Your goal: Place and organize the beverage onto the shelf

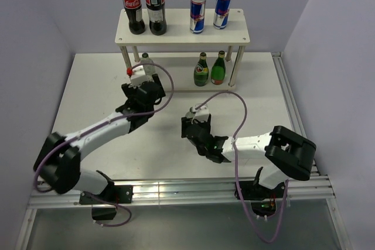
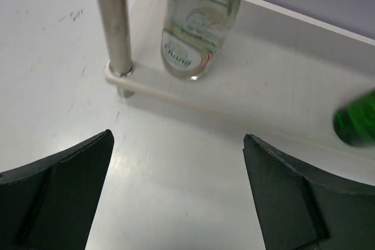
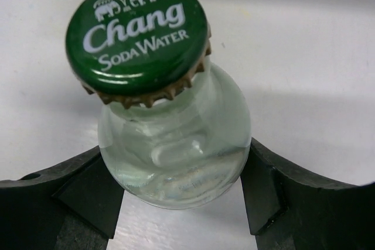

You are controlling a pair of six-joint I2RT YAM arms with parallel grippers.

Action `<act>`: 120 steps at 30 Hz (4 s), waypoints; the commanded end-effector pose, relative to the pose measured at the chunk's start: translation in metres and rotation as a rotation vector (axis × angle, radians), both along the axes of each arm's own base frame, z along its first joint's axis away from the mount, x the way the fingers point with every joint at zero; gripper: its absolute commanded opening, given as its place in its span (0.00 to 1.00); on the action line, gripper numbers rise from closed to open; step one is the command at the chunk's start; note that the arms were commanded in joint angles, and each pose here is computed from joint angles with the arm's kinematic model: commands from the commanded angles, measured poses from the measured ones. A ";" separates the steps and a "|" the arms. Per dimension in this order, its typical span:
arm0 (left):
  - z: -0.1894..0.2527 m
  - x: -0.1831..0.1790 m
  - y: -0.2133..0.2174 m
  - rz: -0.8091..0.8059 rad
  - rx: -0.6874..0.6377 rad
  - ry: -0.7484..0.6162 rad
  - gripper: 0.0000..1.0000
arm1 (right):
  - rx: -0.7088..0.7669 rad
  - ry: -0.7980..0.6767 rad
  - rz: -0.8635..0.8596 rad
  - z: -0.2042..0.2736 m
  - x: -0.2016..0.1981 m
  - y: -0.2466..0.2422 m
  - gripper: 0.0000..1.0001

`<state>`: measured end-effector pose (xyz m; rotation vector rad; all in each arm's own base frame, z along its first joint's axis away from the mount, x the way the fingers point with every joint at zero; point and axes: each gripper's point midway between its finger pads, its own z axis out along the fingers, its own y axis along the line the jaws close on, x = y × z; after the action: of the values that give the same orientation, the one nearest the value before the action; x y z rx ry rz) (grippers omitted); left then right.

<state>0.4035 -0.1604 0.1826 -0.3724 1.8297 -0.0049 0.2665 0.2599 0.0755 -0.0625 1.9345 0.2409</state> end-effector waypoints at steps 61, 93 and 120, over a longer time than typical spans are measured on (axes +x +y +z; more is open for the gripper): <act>0.020 -0.159 0.107 0.102 -0.174 -0.105 0.99 | 0.100 -0.343 -0.161 0.122 0.259 0.113 0.00; 0.027 -0.164 0.110 0.094 -0.214 -0.138 0.99 | 0.077 -0.194 -0.091 0.104 0.254 0.128 0.52; 0.029 -0.165 0.112 0.100 -0.223 -0.148 0.99 | 0.071 -0.172 -0.095 0.092 0.234 0.119 0.88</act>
<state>0.2395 -0.0508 0.2109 -0.5872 1.6836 -0.1581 0.5061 0.3781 0.1220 -0.0014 1.8287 0.1673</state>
